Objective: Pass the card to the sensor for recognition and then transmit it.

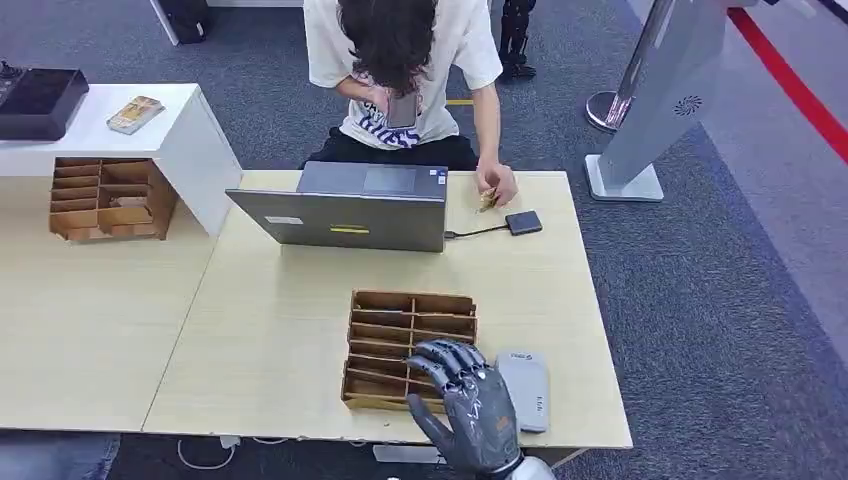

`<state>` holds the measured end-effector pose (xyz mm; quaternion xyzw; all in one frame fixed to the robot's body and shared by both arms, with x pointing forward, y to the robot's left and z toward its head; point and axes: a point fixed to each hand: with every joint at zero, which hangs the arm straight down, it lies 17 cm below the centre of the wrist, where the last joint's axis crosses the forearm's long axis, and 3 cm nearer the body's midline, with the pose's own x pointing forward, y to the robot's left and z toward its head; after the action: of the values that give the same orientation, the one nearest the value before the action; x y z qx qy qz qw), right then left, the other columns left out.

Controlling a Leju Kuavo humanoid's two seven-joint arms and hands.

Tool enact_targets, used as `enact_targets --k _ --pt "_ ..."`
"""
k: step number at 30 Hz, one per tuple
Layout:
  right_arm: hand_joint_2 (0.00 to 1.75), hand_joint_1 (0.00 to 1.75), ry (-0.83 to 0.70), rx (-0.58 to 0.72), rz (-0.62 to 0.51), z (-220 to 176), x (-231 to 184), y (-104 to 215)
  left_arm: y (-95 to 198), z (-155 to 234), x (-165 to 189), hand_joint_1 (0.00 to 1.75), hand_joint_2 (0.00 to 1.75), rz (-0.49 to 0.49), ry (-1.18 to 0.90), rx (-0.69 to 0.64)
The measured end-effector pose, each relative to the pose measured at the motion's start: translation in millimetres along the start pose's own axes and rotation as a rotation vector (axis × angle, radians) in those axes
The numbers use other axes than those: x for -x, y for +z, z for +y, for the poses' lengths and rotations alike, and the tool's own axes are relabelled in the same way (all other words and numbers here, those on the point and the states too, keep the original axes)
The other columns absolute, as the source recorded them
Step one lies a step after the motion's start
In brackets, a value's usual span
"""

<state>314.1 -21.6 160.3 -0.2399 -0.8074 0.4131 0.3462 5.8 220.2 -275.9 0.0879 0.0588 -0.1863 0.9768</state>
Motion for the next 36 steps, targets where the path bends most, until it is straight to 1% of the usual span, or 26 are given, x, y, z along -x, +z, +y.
enact_targets --k 2,5,6,8,10,13,18,20,23,24,27,28,31,32,34,36 --pt "1.75 0.87 0.019 -0.014 0.008 5 3 2 0 0 0 0.0 0.0 0.0 0.001 0.001" --pt "1.75 0.89 0.04 -0.029 0.012 11 6 3 0 -1 0 0.0 0.0 0.0 0.001 0.001" --pt "1.75 0.84 0.045 -0.033 0.013 13 7 4 0 -1 0 0.0 0.0 0.0 0.001 0.001" --pt "1.75 0.82 0.056 -0.04 0.014 15 8 4 0 -1 0 0.0 0.0 0.0 0.001 0.001" --pt "1.75 0.75 0.066 -0.046 0.018 18 9 4 0 -1 0 0.0 0.0 0.0 0.001 0.001" --pt "1.75 0.59 0.077 -0.055 0.026 22 11 5 0 -1 0 0.0 0.0 0.001 0.002 0.002" --pt "1.75 0.59 0.099 -0.064 0.036 26 14 4 0 -1 1 0.0 0.0 0.003 0.003 0.002" --pt "1.75 0.49 0.102 -0.068 0.037 28 15 5 0 -1 1 0.0 0.0 0.003 0.003 0.002" --pt "1.75 0.52 0.106 -0.072 0.042 30 16 5 0 -1 1 0.0 0.0 0.004 0.004 0.003" --pt "1.75 0.51 0.109 -0.073 0.049 30 18 5 0 -1 1 0.0 0.0 0.005 0.005 0.003" --pt "1.75 0.52 0.124 -0.079 0.06 32 21 6 0 -2 2 0.0 0.0 0.011 0.008 0.004" --pt "1.75 0.56 0.126 -0.081 0.066 33 22 7 0 -2 2 0.0 0.0 0.013 0.009 0.005" --pt "1.75 0.58 0.136 -0.087 0.08 36 26 7 0 -2 3 0.0 0.0 0.017 0.011 0.006" --pt "1.75 0.63 0.137 -0.089 0.086 37 27 8 0 -2 3 0.0 0.0 0.017 0.012 0.006" --pt "1.75 0.61 0.141 -0.094 0.095 39 29 8 0 -2 4 0.0 0.0 0.02 0.013 0.006" --pt "1.75 0.65 0.147 -0.097 0.107 41 32 8 0 -2 4 0.0 0.0 0.023 0.013 0.006"
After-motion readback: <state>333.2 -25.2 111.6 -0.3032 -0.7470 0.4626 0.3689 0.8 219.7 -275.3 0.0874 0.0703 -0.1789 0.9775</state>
